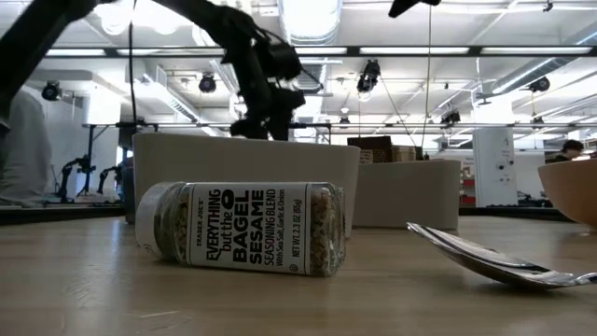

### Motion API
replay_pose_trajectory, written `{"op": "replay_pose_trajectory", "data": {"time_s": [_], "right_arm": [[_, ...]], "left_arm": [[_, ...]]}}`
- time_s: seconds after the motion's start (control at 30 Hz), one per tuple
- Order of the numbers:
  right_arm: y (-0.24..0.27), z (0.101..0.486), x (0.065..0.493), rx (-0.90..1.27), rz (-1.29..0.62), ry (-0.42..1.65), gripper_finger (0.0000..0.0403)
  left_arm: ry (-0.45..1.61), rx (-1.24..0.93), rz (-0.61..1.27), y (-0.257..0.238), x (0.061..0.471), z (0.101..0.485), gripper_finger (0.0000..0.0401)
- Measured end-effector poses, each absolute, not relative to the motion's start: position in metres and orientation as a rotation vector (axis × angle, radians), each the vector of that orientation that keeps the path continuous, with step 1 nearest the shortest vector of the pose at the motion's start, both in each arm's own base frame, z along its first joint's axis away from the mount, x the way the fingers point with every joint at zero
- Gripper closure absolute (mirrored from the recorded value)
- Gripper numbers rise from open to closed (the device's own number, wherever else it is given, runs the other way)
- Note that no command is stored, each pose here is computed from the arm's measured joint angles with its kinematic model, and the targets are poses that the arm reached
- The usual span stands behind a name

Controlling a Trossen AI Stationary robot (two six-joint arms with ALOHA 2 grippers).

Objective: Pick & Place Food Item
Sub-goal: Put the green spoon into the bottom gray bin

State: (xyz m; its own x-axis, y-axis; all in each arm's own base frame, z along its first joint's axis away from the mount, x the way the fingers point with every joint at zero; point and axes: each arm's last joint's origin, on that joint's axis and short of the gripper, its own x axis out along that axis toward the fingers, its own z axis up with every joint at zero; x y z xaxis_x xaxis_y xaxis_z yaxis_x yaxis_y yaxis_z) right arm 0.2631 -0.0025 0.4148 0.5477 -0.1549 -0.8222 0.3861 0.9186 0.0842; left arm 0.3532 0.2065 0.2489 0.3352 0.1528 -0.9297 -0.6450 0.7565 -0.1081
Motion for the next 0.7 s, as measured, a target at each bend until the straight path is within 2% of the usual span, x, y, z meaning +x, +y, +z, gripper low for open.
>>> {"op": "replay_pose_trajectory", "data": {"time_s": [0.3, 0.5, 0.7], "right_arm": [[-0.003, 0.432, 0.24, 0.285, -0.315, 0.865, 0.0188], [-0.003, 0.433, 0.238, 0.285, -0.314, 0.859, 0.0188], [-0.003, 0.431, 0.239, 0.282, -0.314, 0.868, 0.0188]], "left_arm": [[1.241, -0.571, 0.523, 0.222, 0.361, 0.199, 0.0171], [1.24, -0.653, 0.543, 0.229, 0.366, 0.187, 0.0171], [1.235, -0.825, 0.622, 0.252, 0.367, 0.184, 0.0172]]}}
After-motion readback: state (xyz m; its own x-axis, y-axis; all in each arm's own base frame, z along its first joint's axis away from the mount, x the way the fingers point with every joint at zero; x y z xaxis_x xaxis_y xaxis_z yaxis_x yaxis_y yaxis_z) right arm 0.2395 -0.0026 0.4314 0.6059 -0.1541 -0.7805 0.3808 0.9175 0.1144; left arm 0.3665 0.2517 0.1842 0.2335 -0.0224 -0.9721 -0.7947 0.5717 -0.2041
